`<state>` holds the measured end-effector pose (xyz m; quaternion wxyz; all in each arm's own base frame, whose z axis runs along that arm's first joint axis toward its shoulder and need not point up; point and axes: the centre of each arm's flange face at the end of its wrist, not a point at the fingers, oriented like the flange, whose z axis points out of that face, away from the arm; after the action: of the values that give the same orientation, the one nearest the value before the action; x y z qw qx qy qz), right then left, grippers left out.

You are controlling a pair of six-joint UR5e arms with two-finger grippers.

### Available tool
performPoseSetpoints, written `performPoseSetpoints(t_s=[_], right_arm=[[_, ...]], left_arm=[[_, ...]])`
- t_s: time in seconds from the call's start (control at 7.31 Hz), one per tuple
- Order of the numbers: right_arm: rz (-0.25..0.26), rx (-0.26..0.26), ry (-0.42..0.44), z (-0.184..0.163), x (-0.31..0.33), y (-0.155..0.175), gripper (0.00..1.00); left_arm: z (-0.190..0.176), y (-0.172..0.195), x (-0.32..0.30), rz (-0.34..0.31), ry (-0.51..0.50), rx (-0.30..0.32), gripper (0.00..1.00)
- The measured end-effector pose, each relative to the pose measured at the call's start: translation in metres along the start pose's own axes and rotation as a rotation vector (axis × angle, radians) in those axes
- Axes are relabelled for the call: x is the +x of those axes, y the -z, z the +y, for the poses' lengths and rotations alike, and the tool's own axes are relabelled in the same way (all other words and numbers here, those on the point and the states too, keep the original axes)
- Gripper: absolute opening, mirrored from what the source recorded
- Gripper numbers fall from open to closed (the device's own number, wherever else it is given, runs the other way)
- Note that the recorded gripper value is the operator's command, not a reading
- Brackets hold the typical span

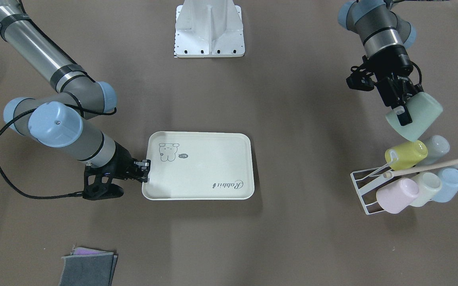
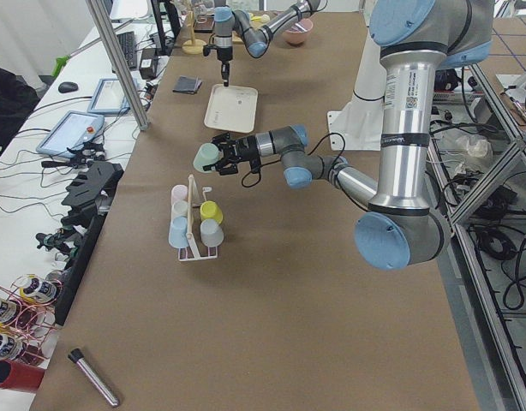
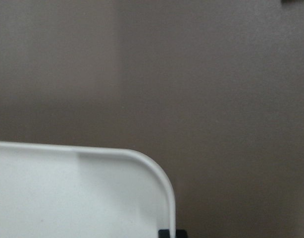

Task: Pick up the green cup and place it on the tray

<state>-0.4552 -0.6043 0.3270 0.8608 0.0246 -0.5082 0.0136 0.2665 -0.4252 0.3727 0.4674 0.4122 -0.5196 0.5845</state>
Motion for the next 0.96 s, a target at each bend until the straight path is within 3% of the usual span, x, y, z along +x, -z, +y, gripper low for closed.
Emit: performPoseSetpoints(t_s=[0.27,0.55,0.68,0.96], right_arm=[[-0.011,0.0,0.004,0.007,-0.021,-0.005,0.0],[-0.014,-0.005,0.001,0.019,-0.037,-0.016,0.0],[-0.011,-0.01,-0.001,0.026,-0.042,-0.023,0.0],[-0.003,-0.018,-0.005,0.043,-0.045,-0.037,0.0]], left_arm=[[-0.003,0.004,-0.017,-0.053,0.37,0.121,0.14],[-0.011,0.01,-0.048,-0.08,0.783,0.311,0.14],[-0.018,0.015,-0.057,-0.054,0.989,0.427,0.14],[-0.043,0.025,-0.058,0.085,1.381,0.678,0.14]])
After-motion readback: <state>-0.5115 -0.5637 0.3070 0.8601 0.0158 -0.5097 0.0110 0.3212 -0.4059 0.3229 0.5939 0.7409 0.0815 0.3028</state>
